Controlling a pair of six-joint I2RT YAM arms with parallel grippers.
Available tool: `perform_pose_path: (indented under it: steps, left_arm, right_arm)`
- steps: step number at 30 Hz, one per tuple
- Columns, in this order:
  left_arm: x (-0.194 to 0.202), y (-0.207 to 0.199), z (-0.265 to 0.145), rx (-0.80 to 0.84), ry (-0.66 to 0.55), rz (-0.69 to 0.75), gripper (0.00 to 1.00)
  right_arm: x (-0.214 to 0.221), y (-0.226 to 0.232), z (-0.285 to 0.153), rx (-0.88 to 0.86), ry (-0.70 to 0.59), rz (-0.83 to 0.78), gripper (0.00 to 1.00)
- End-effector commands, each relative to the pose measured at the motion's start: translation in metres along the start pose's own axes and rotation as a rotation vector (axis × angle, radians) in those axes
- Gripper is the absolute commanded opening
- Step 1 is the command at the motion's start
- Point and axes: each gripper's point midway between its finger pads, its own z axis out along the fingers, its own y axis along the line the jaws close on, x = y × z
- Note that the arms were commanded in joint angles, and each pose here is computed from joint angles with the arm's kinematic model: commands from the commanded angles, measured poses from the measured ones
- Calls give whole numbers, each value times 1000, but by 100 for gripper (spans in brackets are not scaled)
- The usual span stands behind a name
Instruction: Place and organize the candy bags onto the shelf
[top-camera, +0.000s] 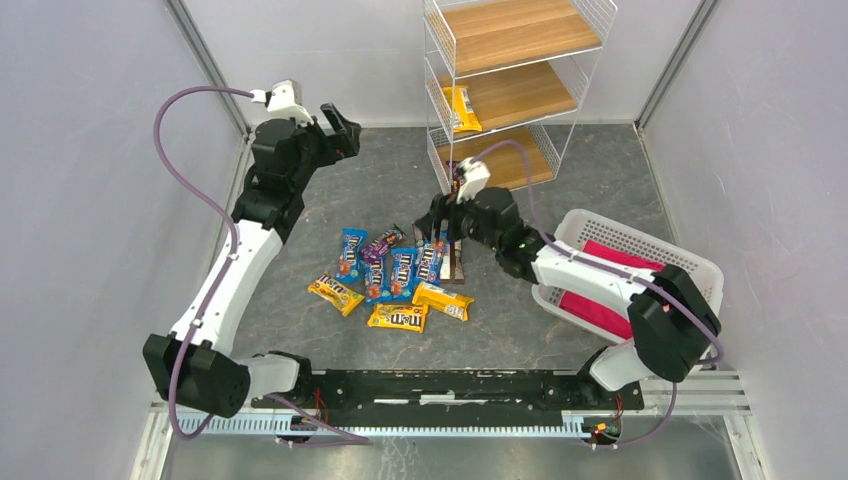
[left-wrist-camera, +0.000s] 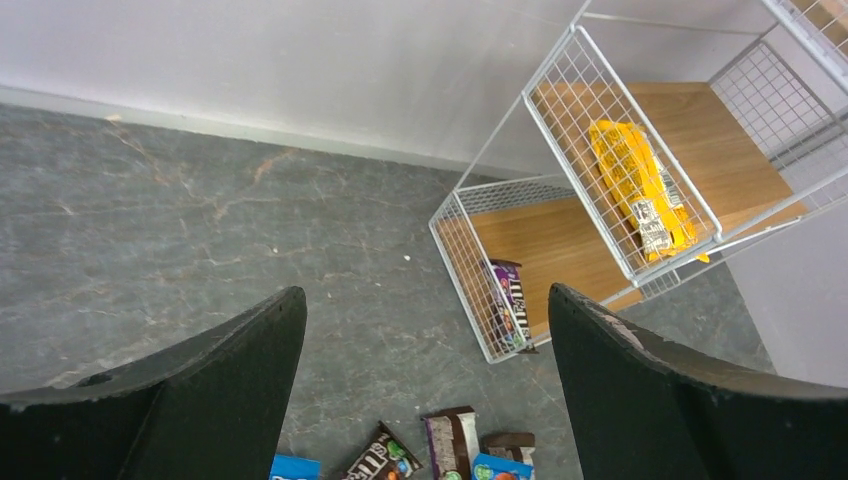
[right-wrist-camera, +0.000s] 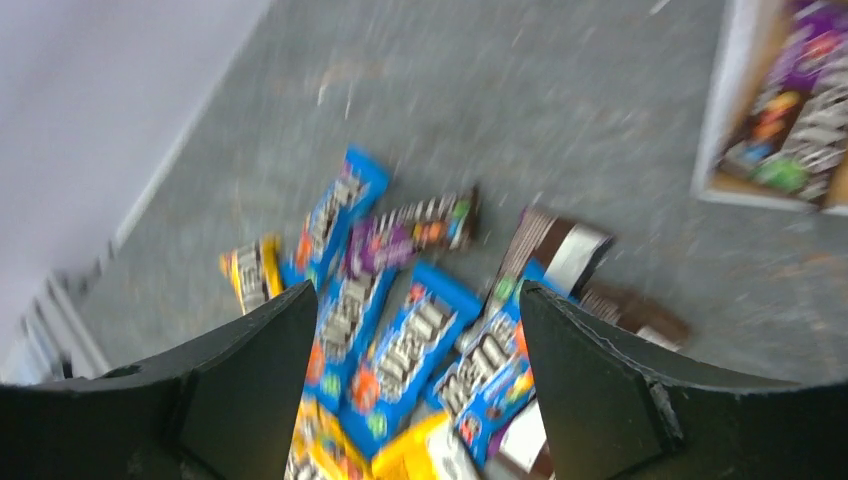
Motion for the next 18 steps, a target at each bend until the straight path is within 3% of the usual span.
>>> perform_pose_path:
  steps: [1,4,8,18]
  left_arm:
    - [-5,-15,6,58,12,-82,97]
    - [6,-18,13,75,52,-95,97]
    - [19,-21,21,91,99,-105,97]
    - [33,-22,31,100,154,-114,97]
  right_arm:
    - [84,13,-18,-155,301,-228,81]
    - [119,-6,-40,-129,393,-253,82]
    - [123,-12,-53,-170,376,-307,94]
    - [92,-23,0,-287,281,-528,96]
